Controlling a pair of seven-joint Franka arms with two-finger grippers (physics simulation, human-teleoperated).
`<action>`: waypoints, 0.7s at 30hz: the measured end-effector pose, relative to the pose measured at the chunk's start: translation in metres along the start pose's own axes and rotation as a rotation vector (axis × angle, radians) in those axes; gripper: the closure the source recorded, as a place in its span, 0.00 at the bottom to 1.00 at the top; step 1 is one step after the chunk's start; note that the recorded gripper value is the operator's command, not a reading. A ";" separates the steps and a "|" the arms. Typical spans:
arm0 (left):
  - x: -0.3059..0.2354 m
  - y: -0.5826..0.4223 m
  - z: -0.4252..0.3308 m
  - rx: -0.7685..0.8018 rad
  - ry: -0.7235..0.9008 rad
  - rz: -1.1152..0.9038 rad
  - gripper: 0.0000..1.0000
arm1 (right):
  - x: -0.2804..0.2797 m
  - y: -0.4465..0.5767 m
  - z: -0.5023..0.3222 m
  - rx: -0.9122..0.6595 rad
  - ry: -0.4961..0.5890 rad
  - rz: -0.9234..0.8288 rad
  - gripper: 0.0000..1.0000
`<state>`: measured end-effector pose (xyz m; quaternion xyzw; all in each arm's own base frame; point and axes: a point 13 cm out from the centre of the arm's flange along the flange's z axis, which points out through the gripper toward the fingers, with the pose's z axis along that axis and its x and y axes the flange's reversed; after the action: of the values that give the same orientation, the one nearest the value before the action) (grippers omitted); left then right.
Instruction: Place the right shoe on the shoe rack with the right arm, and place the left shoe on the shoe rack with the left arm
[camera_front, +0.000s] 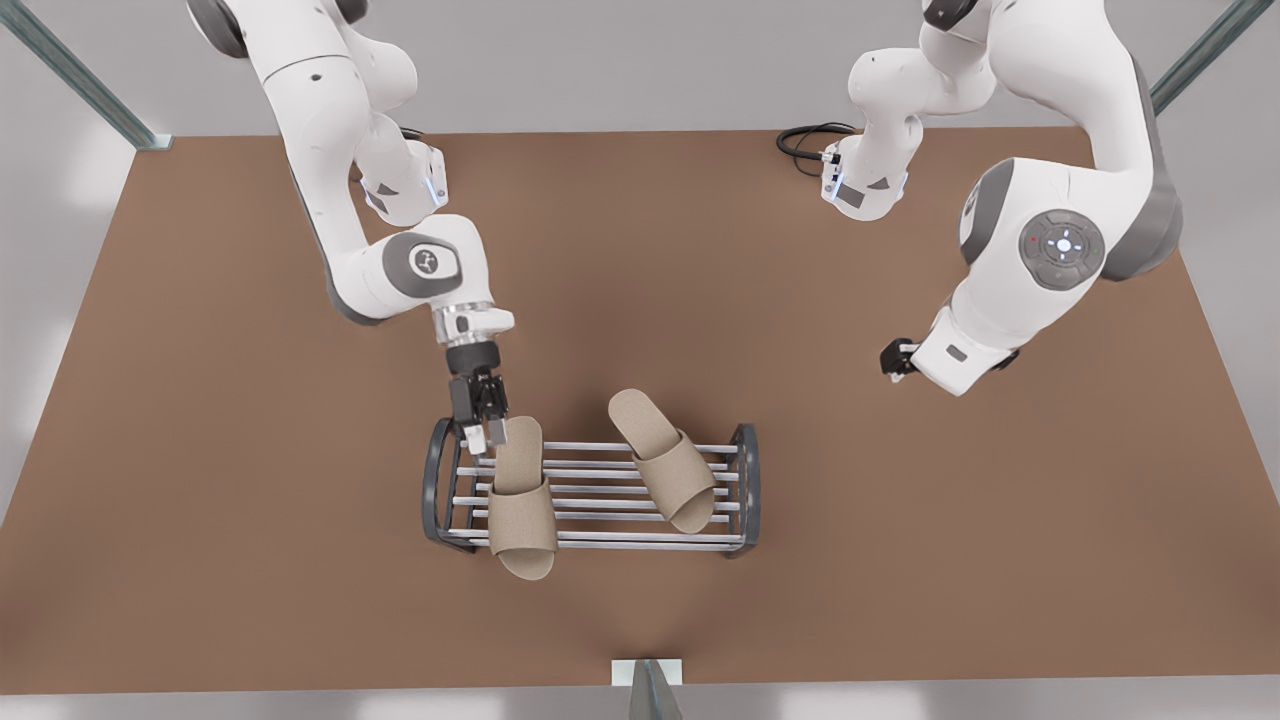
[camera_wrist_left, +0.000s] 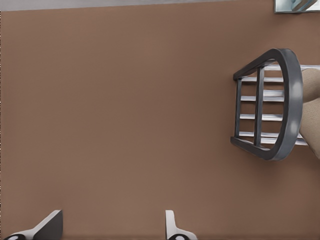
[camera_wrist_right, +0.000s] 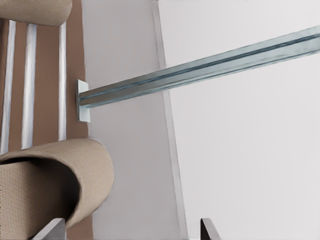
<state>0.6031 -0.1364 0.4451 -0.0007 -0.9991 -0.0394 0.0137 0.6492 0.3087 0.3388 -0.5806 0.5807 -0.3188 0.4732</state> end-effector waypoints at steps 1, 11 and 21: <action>0.003 0.010 -0.009 -0.002 -0.009 -0.007 0.00 | -0.006 -0.001 -0.010 -0.004 -0.002 0.029 0.00; 0.016 0.036 -0.030 -0.008 -0.007 0.014 0.00 | 0.173 -0.153 -0.048 0.005 0.823 1.515 0.00; 0.016 0.038 -0.023 -0.016 0.011 0.052 0.00 | 0.306 -0.039 -0.096 -0.493 1.311 1.754 0.00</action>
<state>0.5880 -0.1005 0.4716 -0.0265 -0.9983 -0.0471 0.0203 0.6127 -0.0121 0.3537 0.2311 0.9729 0.0043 0.0090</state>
